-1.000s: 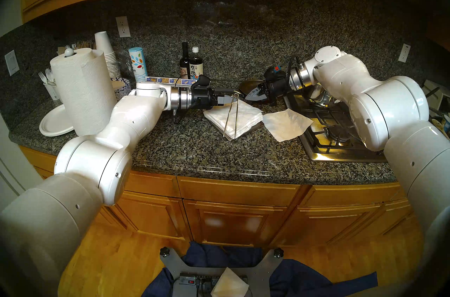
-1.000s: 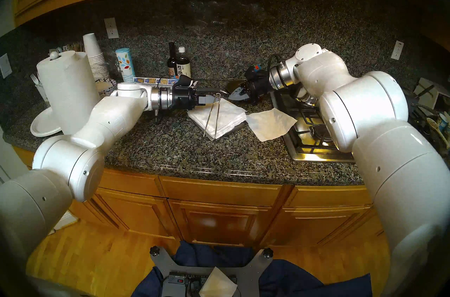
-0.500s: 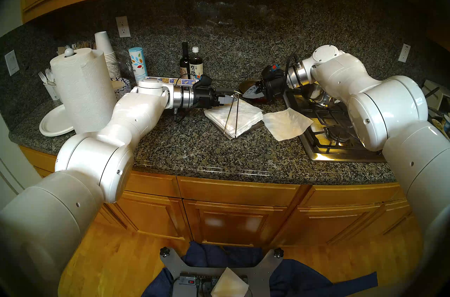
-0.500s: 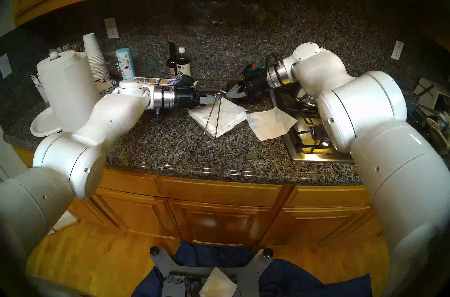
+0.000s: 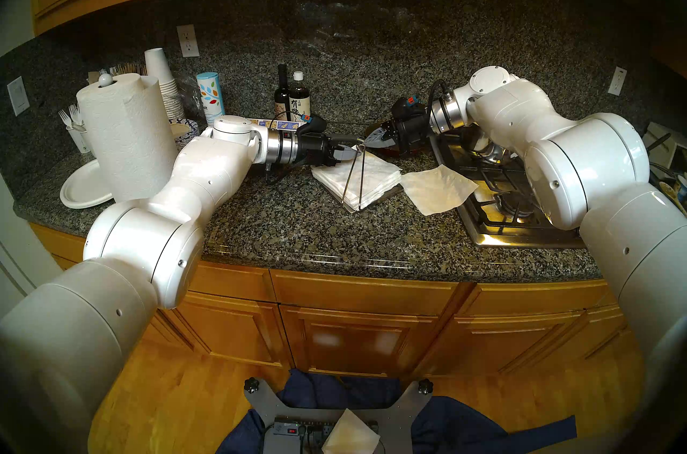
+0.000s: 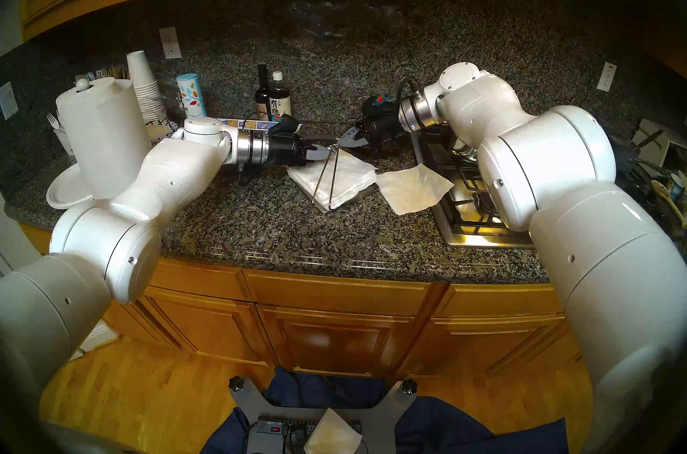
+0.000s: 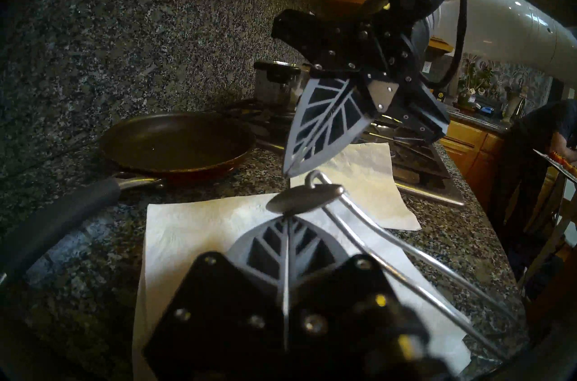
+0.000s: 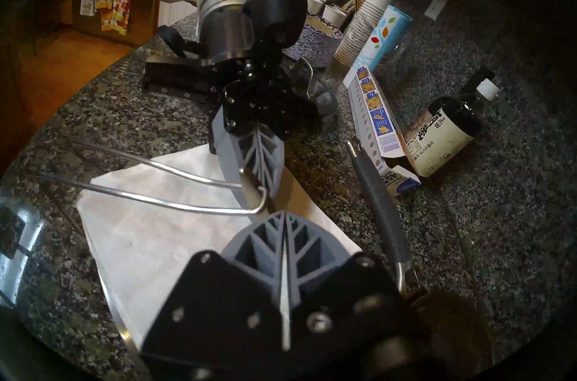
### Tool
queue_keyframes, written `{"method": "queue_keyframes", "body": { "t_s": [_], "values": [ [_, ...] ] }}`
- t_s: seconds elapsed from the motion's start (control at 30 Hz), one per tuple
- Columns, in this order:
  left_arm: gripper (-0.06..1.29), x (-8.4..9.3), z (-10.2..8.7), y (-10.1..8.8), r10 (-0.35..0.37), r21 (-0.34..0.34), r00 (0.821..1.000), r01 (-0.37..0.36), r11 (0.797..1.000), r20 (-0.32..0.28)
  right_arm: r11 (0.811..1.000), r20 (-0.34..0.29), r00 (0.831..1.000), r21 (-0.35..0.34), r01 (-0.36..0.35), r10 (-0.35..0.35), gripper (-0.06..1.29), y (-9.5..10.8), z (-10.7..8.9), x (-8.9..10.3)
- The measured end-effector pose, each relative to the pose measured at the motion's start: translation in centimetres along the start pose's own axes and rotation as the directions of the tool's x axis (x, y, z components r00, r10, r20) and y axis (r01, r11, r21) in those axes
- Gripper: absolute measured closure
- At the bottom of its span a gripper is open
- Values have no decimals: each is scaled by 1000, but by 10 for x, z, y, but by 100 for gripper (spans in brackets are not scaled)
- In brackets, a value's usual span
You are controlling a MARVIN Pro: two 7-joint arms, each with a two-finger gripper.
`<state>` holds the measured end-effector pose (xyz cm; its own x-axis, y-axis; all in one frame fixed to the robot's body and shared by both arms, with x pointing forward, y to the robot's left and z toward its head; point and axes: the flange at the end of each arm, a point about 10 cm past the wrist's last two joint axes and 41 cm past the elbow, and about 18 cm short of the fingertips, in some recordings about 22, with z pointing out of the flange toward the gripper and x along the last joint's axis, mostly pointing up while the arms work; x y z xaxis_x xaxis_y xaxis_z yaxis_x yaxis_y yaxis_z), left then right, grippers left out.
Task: Take napkin out of napkin holder
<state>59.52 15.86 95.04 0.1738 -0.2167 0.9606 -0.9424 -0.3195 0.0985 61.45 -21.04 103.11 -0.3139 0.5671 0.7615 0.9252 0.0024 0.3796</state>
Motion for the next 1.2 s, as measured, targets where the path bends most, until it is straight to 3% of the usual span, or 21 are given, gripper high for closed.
{"method": "queue_keyframes", "body": {
  "t_s": [0.53, 1.2],
  "values": [
    [125, -1, 7, 0, 120, 54, 991, -123, 991, 53, 1000, 14, 1000, -16, -6, 7, 124, 2, -12, -4],
    [125, 1, -8, -5, 177, 123, 983, -183, 975, 54, 996, 74, 996, 72, -49, 44, 124, -8, 2, -8]
  ]
}}
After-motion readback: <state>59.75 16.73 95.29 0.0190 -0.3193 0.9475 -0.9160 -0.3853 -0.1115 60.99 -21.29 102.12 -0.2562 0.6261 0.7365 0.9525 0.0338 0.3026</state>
